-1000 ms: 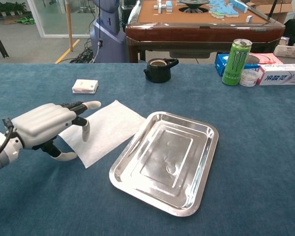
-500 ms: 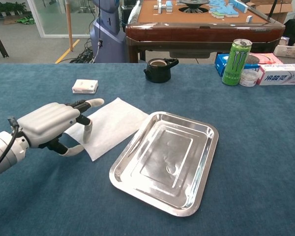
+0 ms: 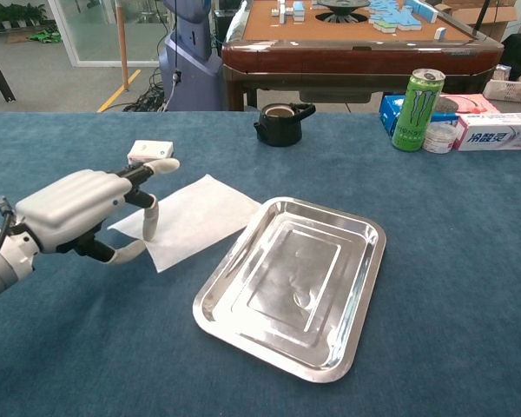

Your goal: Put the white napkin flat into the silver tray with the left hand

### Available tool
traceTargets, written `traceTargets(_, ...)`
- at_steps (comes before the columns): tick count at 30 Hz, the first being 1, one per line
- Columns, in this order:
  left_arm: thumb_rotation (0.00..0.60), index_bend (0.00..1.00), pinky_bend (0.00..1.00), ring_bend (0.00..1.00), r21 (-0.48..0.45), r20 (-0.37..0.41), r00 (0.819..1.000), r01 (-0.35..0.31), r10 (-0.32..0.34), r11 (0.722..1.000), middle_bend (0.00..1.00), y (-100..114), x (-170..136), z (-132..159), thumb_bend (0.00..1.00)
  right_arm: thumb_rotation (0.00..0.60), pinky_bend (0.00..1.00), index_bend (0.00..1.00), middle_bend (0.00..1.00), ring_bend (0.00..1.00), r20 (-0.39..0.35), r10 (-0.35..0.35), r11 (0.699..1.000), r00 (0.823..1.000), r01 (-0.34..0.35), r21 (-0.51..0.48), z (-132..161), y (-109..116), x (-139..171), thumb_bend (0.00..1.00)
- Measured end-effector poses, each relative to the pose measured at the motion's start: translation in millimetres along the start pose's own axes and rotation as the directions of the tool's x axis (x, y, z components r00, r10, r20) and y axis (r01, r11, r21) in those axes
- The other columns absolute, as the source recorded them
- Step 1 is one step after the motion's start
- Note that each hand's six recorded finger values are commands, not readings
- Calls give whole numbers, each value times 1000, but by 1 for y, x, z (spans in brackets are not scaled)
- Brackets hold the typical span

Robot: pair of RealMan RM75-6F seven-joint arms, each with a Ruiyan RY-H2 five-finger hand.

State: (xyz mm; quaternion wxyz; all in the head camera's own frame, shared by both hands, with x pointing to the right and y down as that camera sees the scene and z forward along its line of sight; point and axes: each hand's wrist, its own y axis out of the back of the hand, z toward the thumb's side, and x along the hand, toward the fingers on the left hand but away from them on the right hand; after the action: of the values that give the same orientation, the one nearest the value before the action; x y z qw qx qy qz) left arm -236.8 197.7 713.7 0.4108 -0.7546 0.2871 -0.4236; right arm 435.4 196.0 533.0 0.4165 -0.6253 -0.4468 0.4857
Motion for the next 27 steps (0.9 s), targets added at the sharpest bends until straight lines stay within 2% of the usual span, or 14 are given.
traceTargets(8,600,624,182,0,-119,12,998,-60,61,991,2,32,0,18,461,600,459,511,569,426,-2,1,1000,1000,-1,-7,1,-1,0,407)
traceTargets(14,600,648,194,0,-124,-13,993,-117,117,985,22,61,4,28,480,600,459,512,569,426,-3,-5,1000,1000,5,-17,1,2,1,407)
traceTargets(20,600,653,196,0,-142,-78,988,-141,131,980,28,79,17,27,481,600,459,512,569,426,-3,-4,1000,1000,4,-14,1,2,1,407)
traceTargets(27,600,657,197,0,-172,-69,984,-173,164,970,32,94,20,38,484,600,459,512,569,426,-1,-8,1000,1000,8,-15,0,3,1,407)
